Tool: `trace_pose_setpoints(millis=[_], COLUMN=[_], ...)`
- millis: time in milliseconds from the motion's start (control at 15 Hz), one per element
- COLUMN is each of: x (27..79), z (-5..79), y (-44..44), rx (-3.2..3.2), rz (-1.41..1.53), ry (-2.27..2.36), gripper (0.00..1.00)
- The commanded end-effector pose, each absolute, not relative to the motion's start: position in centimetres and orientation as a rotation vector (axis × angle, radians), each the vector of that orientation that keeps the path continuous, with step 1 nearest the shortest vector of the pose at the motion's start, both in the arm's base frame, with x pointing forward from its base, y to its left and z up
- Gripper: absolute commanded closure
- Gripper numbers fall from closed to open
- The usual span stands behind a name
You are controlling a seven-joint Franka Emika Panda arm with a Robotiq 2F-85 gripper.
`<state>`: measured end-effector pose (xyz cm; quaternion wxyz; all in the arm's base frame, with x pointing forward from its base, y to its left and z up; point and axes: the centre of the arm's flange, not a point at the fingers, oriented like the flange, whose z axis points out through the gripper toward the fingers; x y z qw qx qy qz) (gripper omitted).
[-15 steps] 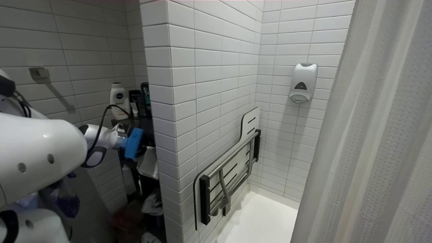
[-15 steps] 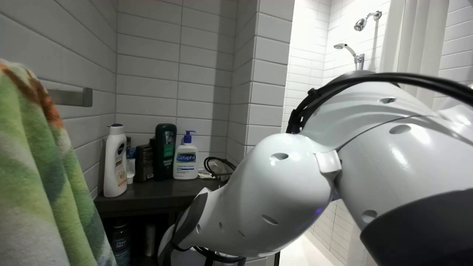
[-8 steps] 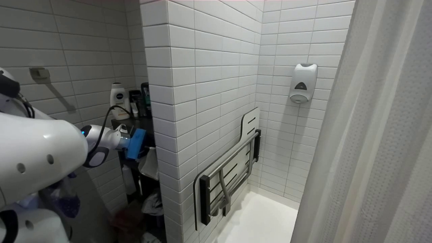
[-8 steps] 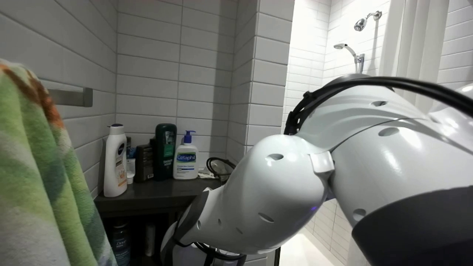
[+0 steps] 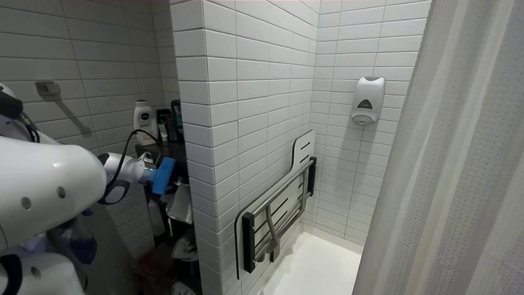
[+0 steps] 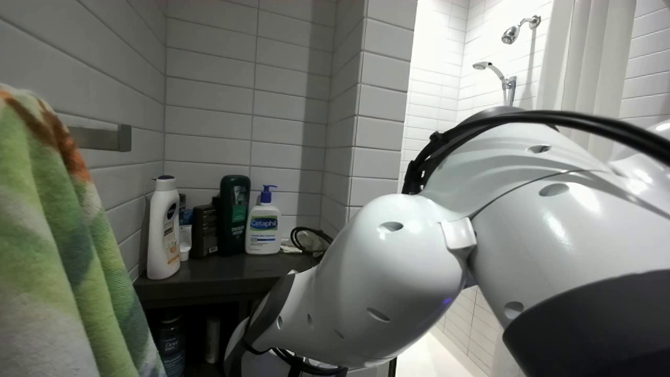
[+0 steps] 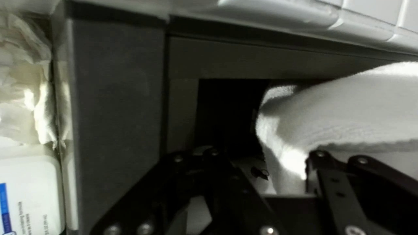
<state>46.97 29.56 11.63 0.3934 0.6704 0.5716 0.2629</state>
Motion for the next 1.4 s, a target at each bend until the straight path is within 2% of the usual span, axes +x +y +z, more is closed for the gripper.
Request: trace_pose_setpoints(millis=[0, 267, 1133, 1200, 1333], x=[49.0, 48.9, 49.0, 46.4, 46.4], z=[13.5, 13.3, 14.4, 11.2, 11.2], y=[32.7, 32.7, 33.0, 30.8, 30.8], rx=[1.671, 1.674, 1.693, 1.734, 1.735], rz=[0.674, 0.68, 0.744, 0.696, 0.699], ry=[1.412, 1.412, 1.395, 1.447, 1.447], gripper=[0.23, 0.02, 0.0, 0.0, 0.0])
